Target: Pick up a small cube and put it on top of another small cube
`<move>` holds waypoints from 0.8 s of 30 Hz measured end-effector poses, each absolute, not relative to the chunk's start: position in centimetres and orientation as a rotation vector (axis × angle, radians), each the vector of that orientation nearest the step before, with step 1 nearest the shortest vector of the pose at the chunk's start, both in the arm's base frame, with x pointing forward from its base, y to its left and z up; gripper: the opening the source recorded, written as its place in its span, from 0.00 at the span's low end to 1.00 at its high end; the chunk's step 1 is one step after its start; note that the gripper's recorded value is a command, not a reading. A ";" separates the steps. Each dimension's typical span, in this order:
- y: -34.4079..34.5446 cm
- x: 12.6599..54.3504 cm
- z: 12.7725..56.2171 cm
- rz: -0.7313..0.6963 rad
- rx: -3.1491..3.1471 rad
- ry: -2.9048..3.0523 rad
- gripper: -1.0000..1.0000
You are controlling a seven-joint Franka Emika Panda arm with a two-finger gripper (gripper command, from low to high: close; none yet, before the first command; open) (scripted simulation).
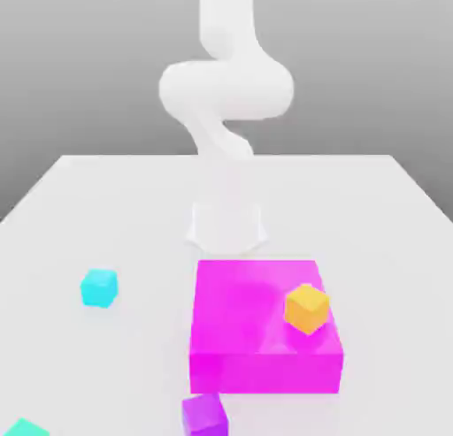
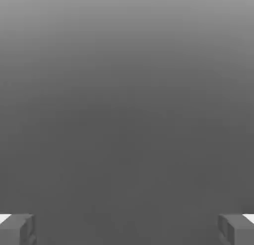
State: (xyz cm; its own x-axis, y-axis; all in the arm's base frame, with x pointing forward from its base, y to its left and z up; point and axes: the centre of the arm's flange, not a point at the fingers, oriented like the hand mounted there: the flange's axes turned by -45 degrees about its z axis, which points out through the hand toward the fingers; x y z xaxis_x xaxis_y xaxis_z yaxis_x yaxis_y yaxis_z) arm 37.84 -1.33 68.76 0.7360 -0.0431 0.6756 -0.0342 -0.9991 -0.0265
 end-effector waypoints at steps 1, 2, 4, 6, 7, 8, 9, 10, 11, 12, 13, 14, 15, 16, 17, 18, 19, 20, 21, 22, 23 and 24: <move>-1.9 39.2 67.7 -1.098 -2.926 0.084 0.50; -2.5 40.4 66.6 -1.062 -2.936 0.103 0.50; -3.8 42.7 64.4 -0.993 -2.955 0.142 0.50; -5.1 44.9 62.0 -0.924 -2.971 0.181 0.50; -5.7 45.9 60.7 -0.890 -2.979 0.201 0.50; -6.4 46.8 59.4 -0.856 -2.986 0.221 0.50; -7.1 47.7 58.1 -0.822 -2.993 0.241 0.50; -7.8 48.6 56.8 -0.788 -2.999 0.262 0.50; -8.6 49.4 55.4 -0.754 -3.006 0.283 0.50; -9.3 50.2 53.9 -0.720 -3.011 0.304 0.50; -10.0 50.9 52.5 -0.686 -3.017 0.325 0.50; -10.8 51.6 51.0 -0.652 -3.022 0.346 0.50; -11.5 52.2 49.4 -0.617 -3.026 0.367 0.50; -12.3 52.7 47.9 -0.583 -3.031 0.390 0.50; -13.3 53.2 46.3 -0.549 -3.034 0.418 0.50; -14.1 53.6 44.7 -0.515 -3.038 0.441 0.50; -15.0 53.9 43.0 -0.481 -3.041 0.467 0.50; -15.9 54.2 41.4 -0.447 -3.043 0.492 0.50; -16.6 54.5 39.7 -0.412 -3.046 0.512 0.50; -17.2 54.7 38.0 -0.378 -3.048 0.530 0.50; -17.9 54.9 36.3 -0.343 -3.050 0.548 0.50; -18.5 55.0 34.6 -0.308 -3.052 0.566 0.50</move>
State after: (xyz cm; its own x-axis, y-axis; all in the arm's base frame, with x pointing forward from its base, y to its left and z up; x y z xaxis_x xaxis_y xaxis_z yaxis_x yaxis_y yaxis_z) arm 54.99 -18.50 34.60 0.9146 -0.3573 0.1894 -0.3529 -0.9339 -0.0575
